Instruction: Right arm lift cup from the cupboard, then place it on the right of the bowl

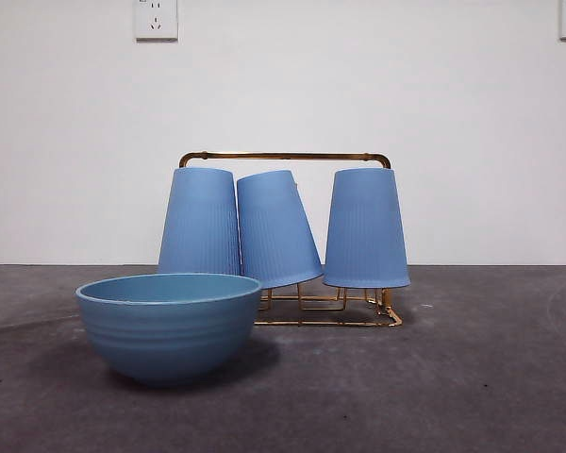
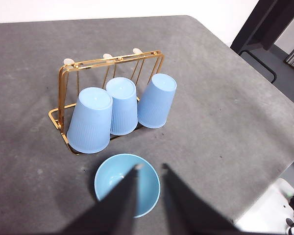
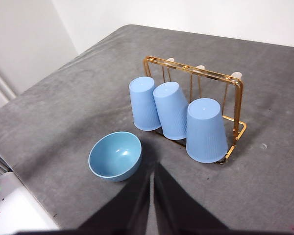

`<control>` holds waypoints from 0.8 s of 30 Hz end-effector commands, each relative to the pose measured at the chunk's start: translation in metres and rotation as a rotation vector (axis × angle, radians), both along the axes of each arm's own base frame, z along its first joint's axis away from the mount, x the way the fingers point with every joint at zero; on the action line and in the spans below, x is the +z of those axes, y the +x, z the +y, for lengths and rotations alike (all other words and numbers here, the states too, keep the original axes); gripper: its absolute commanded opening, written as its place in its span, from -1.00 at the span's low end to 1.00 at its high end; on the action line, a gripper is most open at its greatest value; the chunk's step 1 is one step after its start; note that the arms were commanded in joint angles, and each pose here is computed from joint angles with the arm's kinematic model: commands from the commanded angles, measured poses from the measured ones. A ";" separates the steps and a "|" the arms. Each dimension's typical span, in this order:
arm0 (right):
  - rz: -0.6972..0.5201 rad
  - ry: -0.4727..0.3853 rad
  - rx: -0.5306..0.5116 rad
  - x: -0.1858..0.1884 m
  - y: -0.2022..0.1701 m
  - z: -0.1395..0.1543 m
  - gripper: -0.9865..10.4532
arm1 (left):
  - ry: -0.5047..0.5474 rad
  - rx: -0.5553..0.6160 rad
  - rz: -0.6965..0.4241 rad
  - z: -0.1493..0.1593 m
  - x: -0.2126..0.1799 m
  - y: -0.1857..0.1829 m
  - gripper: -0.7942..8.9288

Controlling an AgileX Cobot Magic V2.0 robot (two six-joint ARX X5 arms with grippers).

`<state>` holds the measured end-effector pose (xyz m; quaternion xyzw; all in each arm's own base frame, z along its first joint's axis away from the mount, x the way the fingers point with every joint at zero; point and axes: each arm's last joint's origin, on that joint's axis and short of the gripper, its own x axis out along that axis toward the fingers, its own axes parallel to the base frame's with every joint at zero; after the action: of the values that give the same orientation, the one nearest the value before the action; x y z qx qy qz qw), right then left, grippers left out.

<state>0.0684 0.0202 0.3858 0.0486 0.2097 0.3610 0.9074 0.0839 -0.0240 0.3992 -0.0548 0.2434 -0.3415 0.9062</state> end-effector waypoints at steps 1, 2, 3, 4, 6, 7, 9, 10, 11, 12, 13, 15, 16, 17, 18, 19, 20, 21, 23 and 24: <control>-0.027 -0.004 0.003 0.005 -0.001 0.000 -0.55 | 0.004 -0.022 -0.032 -0.001 0.006 0.001 -0.15; -0.025 -0.002 0.002 0.005 -0.001 0.000 -0.39 | 0.004 -0.025 -0.032 -0.001 0.006 0.001 0.03; -0.023 0.000 0.001 0.005 -0.001 0.000 -0.23 | 0.004 -0.029 -0.032 -0.002 0.006 0.000 0.18; -0.023 0.000 0.002 0.005 -0.001 0.000 -0.11 | 0.003 -0.031 -0.031 -0.002 0.006 0.000 0.26; -0.025 0.002 0.004 0.006 -0.001 0.000 0.05 | 0.001 -0.037 -0.029 -0.003 0.006 0.000 0.33; -0.027 0.001 0.004 0.006 -0.001 0.000 0.06 | 0.001 -0.041 -0.031 -0.003 0.006 0.000 0.33; -0.020 0.008 0.002 0.006 -0.001 0.000 0.06 | 0.000 -0.048 -0.031 -0.003 0.006 0.000 0.32; -0.012 0.016 -0.002 0.006 -0.001 0.000 0.06 | 0.000 -0.051 -0.031 -0.004 0.006 0.000 0.32; -0.004 0.027 -0.006 0.006 -0.001 0.000 0.06 | 0.000 -0.055 -0.031 -0.004 0.006 0.000 0.32; 0.005 0.039 -0.011 0.006 -0.001 0.000 0.06 | 0.000 -0.057 -0.031 -0.004 0.006 0.000 0.32; 0.014 0.048 -0.016 0.006 0.001 0.000 0.06 | 0.000 -0.058 -0.031 -0.004 0.006 0.000 0.32; 0.055 0.062 -0.016 0.005 0.007 0.001 0.06 | 0.000 -0.061 -0.031 -0.005 0.006 0.000 0.32; 0.071 0.063 -0.012 0.004 0.010 0.001 0.06 | 0.000 -0.061 -0.031 -0.005 0.006 0.000 0.32; 0.086 0.062 -0.006 0.003 0.014 0.002 0.06 | 0.000 -0.062 -0.031 -0.005 0.006 0.000 0.32; 0.108 0.060 0.005 0.002 0.020 0.003 0.06 | 0.000 -0.061 -0.032 -0.005 0.006 0.000 0.32; 0.127 0.059 0.013 0.001 0.025 0.005 0.06 | 0.000 -0.061 -0.033 -0.005 0.006 0.000 0.32; 0.147 0.057 0.021 -0.001 0.030 0.006 0.06 | 0.000 -0.061 -0.032 -0.005 0.006 0.000 0.32; 0.175 0.052 0.031 -0.002 0.037 0.008 0.06 | 0.000 -0.061 -0.032 -0.005 0.006 0.000 0.32; 0.225 0.036 0.041 -0.006 0.051 0.013 0.06 | 0.000 -0.061 -0.032 -0.005 0.006 0.000 0.32; 0.259 0.018 0.041 -0.009 0.061 0.017 0.06 | 0.001 -0.061 -0.032 -0.005 0.006 0.000 0.32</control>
<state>0.1227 0.0346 0.3734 0.0958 0.3189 0.3735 0.8658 0.0840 -0.0282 0.3994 -0.0484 0.2436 -0.3635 0.8979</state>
